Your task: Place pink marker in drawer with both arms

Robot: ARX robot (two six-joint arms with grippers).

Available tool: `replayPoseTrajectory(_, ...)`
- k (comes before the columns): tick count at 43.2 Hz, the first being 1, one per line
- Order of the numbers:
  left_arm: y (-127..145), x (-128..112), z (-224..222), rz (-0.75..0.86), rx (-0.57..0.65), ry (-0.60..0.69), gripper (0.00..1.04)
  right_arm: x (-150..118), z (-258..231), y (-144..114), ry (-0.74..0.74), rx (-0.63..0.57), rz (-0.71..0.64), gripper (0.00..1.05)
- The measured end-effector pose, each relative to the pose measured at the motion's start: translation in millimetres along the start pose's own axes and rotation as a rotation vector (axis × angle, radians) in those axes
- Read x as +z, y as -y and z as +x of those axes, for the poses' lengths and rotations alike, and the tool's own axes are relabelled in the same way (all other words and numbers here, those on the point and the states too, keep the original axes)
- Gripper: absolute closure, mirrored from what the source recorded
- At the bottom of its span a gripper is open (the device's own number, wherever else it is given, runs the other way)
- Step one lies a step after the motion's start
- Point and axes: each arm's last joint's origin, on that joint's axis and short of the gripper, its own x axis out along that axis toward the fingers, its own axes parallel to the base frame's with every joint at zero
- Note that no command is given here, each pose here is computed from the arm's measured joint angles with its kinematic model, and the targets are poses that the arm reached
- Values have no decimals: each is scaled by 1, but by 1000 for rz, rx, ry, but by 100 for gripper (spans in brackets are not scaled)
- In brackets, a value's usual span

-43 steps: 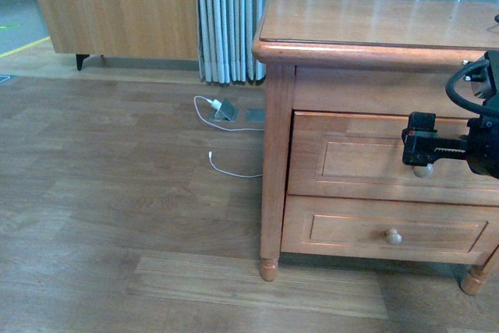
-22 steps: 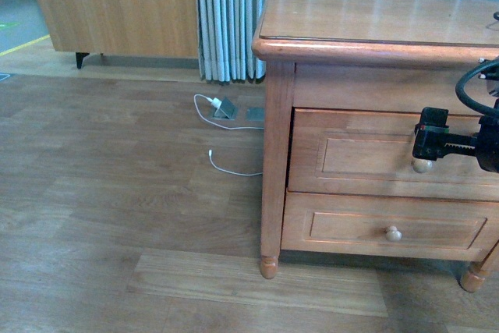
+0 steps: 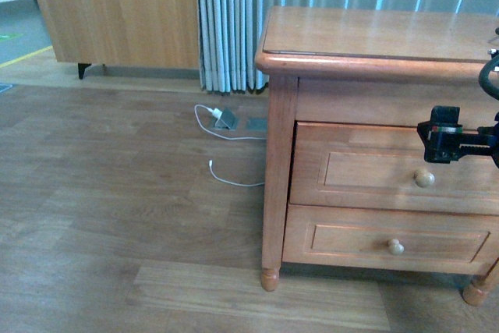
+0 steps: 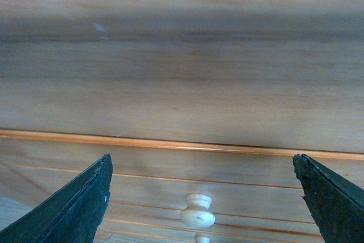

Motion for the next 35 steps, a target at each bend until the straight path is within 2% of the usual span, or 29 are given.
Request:
replayPoseTrajectory(15,0,0,0,0,0,0,6,15,-72,-10,-17,55,-27,8)
replayPoseTrajectory(24,0,0,0,0,0,0,6,32,-153,-6,24,102,-34,8)
replayPoseTrajectory(35,0,0,0,0,0,0,6,29,-227,2,85,115,-17,8)
